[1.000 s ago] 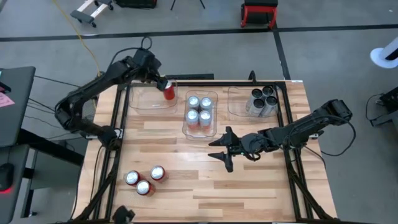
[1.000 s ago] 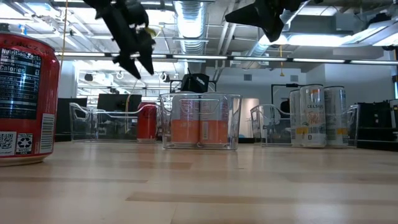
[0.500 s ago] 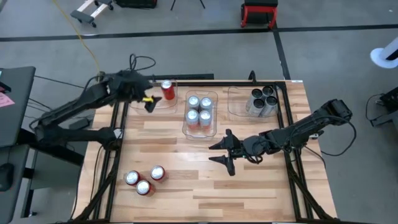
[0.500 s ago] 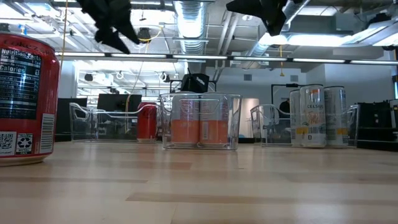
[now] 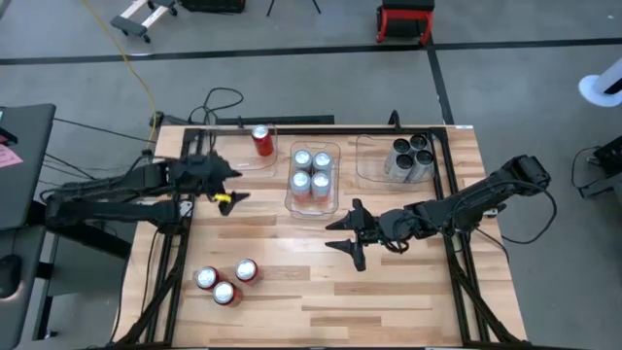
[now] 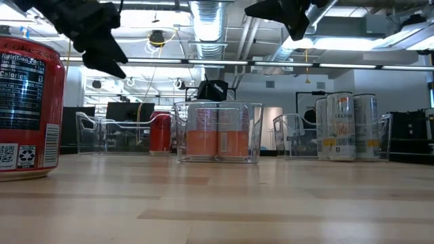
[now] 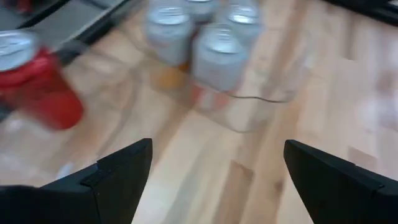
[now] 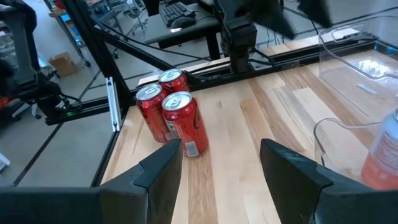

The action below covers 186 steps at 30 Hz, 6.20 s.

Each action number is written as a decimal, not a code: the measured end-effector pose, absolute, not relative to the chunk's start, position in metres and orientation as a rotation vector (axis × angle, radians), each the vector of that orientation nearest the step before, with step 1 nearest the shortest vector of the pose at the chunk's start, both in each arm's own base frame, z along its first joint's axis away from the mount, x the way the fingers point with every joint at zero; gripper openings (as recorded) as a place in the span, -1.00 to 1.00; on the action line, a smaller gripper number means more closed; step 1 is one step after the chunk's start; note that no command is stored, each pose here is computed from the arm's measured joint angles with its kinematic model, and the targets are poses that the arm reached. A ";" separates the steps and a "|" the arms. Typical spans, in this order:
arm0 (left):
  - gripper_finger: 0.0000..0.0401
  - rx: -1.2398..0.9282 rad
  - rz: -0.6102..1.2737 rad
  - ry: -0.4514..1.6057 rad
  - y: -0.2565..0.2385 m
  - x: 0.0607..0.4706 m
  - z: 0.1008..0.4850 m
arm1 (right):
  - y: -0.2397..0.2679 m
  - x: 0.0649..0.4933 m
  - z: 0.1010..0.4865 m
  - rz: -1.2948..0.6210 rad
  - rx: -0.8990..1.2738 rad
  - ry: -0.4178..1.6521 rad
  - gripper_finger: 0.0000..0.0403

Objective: Sort soda cans
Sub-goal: Put the right red soda can in the left transparent bin

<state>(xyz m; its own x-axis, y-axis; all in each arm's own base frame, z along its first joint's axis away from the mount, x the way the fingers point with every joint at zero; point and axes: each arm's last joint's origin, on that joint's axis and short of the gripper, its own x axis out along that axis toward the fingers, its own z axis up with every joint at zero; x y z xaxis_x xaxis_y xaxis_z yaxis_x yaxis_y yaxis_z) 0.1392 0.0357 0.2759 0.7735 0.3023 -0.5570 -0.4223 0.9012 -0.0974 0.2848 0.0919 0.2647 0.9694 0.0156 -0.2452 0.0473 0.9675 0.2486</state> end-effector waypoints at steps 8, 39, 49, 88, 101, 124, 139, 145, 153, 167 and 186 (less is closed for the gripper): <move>0.79 -0.267 0.146 0.486 -0.004 0.148 0.257 | 0.091 0.285 0.264 -0.018 0.228 0.257 0.17; 0.79 -0.126 -0.208 0.721 -0.094 0.176 0.214 | 0.092 0.283 0.260 -0.021 0.219 0.302 0.17; 0.79 -0.081 -0.260 0.647 -0.098 0.183 0.217 | 0.092 0.283 0.260 -0.020 0.218 0.302 0.17; 0.79 0.043 -0.236 0.623 -0.102 0.197 0.206 | 0.092 0.283 0.259 -0.022 0.228 0.305 0.17; 0.76 0.060 -0.207 0.652 -0.107 0.210 0.190 | 0.092 0.283 0.259 -0.022 0.227 0.306 0.17; 0.48 0.061 0.164 0.700 -0.055 0.224 0.257 | 0.092 0.283 0.259 -0.027 0.251 0.313 0.17; 0.48 0.124 0.610 0.532 0.046 0.179 0.341 | 0.084 0.286 0.260 -0.054 0.258 0.297 0.17; 0.48 0.076 0.726 0.577 0.085 0.177 0.334 | 0.081 0.287 0.260 -0.065 0.260 0.296 0.17; 0.48 -0.048 0.783 0.569 0.124 0.192 0.294 | 0.082 0.286 0.259 -0.061 0.258 0.301 0.17; 0.48 -0.211 0.837 0.551 0.146 0.198 0.233 | 0.082 0.285 0.257 -0.061 0.251 0.322 0.17; 0.76 -0.243 0.763 0.592 0.155 0.215 0.205 | 0.083 0.285 0.257 -0.063 0.259 0.326 0.17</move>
<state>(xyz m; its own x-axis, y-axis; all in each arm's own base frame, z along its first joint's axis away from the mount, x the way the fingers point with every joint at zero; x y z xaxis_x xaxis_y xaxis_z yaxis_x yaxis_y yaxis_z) 0.2149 0.1555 0.2052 0.5711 0.5768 -0.5840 -0.7092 0.7050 0.0027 0.2851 0.0825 0.2571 0.9458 -0.0195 -0.3240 0.1026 0.9650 0.2414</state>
